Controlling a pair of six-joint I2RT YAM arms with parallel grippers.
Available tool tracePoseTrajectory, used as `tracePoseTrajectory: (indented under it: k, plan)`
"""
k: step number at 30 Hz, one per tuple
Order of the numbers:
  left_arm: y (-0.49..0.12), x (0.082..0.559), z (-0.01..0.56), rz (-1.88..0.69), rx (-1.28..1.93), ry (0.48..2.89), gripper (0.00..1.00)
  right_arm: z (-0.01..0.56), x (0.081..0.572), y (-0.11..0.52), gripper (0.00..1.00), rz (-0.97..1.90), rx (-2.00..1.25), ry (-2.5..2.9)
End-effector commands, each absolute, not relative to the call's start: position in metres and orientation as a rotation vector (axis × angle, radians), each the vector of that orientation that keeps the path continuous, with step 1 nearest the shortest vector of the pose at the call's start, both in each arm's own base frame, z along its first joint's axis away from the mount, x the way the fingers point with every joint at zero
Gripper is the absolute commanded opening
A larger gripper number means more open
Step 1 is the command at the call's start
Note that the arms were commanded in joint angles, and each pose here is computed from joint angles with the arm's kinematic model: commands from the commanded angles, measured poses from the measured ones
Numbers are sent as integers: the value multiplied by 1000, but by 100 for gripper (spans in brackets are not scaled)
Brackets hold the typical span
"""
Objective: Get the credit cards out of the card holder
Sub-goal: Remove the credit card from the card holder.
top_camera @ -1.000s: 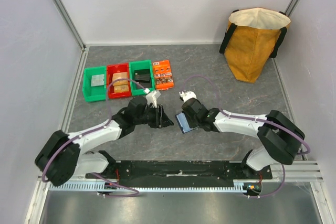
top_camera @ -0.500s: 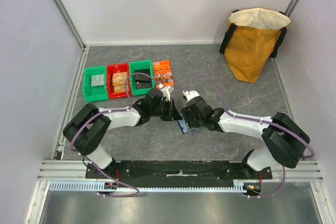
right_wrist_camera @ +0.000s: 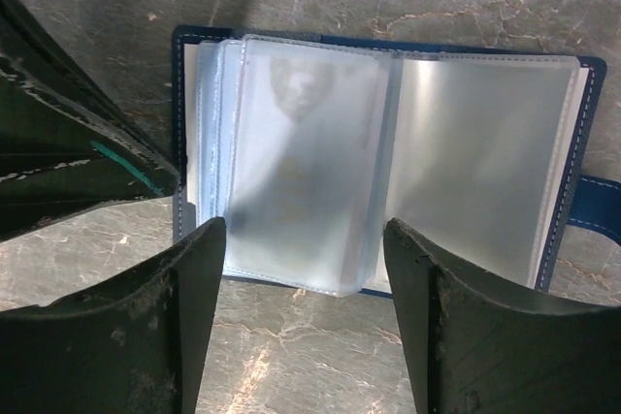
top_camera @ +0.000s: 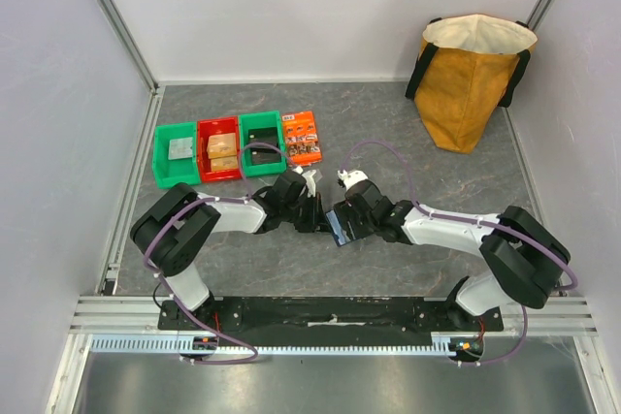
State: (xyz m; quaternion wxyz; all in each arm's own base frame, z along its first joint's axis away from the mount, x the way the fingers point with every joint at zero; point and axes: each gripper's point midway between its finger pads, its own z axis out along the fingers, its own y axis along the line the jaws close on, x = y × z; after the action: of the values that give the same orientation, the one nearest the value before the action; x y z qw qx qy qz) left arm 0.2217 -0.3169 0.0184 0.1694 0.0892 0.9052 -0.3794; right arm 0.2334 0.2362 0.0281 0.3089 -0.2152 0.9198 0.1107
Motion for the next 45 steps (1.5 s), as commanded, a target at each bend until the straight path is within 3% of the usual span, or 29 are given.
tracePoseTrajectory:
  k: [1, 9, 21, 27, 36, 45]
  plan:
    - [-306, 222, 12, -979, 279, 2582, 10, 26, 241, 229, 71, 222, -542, 2422]
    - [-302, 221, 7, -939, 282, 2605, 9, 36, 248, 220, 50, 152, -505, 2400]
    - [-300, 222, 10, -929, 276, 2599, 7, 61, 276, 161, 61, -123, -287, 2363]
    - [-300, 222, 11, -934, 280, 2594, 7, 73, 286, 132, 61, -180, -194, 2353]
    - [-313, 226, 37, -1014, 292, 2528, 8, 95, 288, 163, 61, 69, -346, 2316]
    - [-325, 229, 75, -1117, 294, 2425, 11, 63, 281, 188, 68, 213, -484, 2387]
